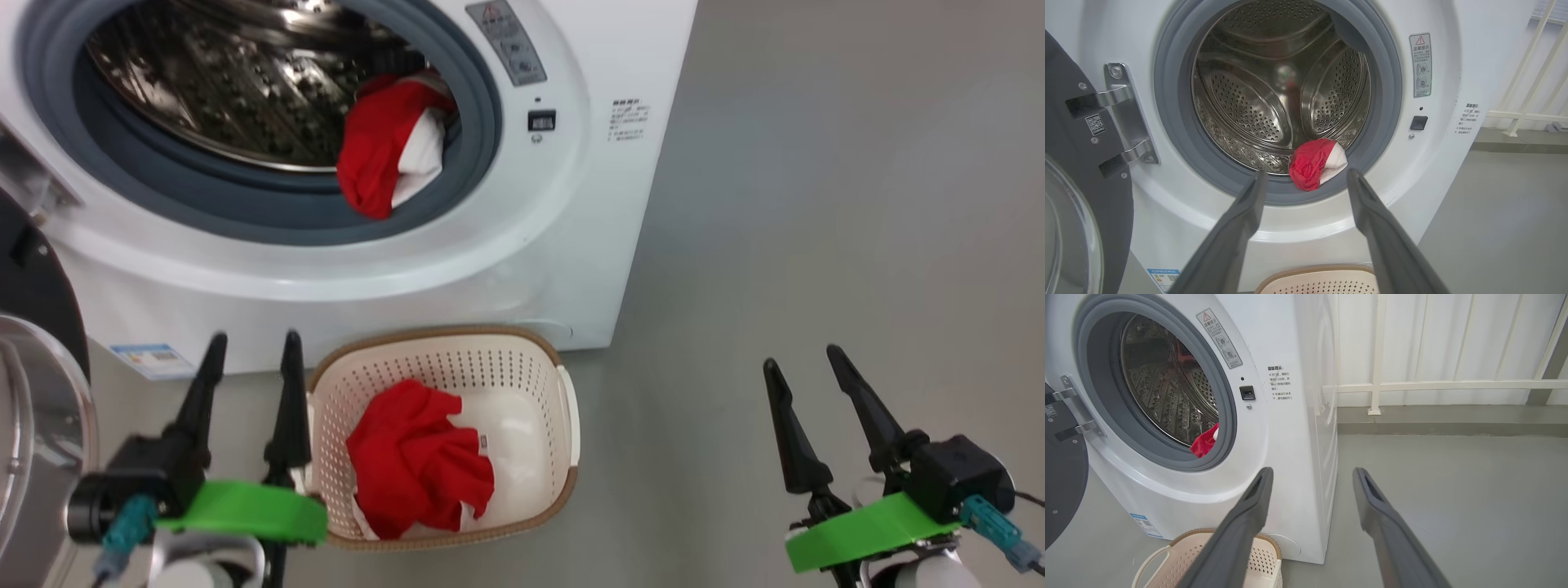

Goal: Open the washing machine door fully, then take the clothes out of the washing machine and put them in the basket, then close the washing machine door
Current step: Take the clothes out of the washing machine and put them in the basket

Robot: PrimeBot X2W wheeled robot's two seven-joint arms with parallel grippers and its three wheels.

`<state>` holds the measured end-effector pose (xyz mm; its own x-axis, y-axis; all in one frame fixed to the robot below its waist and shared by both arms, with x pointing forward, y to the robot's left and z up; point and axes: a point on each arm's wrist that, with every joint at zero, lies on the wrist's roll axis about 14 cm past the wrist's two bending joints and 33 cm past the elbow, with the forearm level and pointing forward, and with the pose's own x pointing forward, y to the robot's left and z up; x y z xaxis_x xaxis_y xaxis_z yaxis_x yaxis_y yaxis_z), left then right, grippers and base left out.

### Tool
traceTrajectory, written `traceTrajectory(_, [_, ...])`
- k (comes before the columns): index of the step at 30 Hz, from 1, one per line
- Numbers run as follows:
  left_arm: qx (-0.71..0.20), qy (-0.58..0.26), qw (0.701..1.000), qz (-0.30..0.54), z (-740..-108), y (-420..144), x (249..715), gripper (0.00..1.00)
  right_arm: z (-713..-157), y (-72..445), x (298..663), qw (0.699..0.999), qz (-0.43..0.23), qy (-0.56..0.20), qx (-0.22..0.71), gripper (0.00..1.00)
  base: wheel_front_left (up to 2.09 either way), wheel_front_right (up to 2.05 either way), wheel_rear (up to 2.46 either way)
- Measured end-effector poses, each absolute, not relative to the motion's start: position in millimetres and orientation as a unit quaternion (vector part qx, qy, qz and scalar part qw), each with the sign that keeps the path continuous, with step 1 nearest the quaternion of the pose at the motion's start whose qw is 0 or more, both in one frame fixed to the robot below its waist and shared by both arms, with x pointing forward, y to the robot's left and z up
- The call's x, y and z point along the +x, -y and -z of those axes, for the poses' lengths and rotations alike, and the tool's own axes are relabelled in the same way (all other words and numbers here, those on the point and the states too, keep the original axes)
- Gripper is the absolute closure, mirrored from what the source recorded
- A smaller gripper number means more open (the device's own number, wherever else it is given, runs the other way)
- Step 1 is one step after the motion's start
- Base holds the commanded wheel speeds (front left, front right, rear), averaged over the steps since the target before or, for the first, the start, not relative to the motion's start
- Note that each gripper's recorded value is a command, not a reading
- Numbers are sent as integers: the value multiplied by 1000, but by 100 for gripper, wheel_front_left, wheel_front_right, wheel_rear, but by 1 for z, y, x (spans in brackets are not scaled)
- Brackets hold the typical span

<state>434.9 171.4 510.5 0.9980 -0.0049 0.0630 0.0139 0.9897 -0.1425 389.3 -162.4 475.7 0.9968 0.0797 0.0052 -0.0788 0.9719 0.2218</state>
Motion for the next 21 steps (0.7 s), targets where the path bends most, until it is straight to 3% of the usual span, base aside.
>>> traceTrajectory(21, [-103,23,994,34,-485,-157,572,0,-423,154,434,990,-48,-59,121,0,0,0,0])
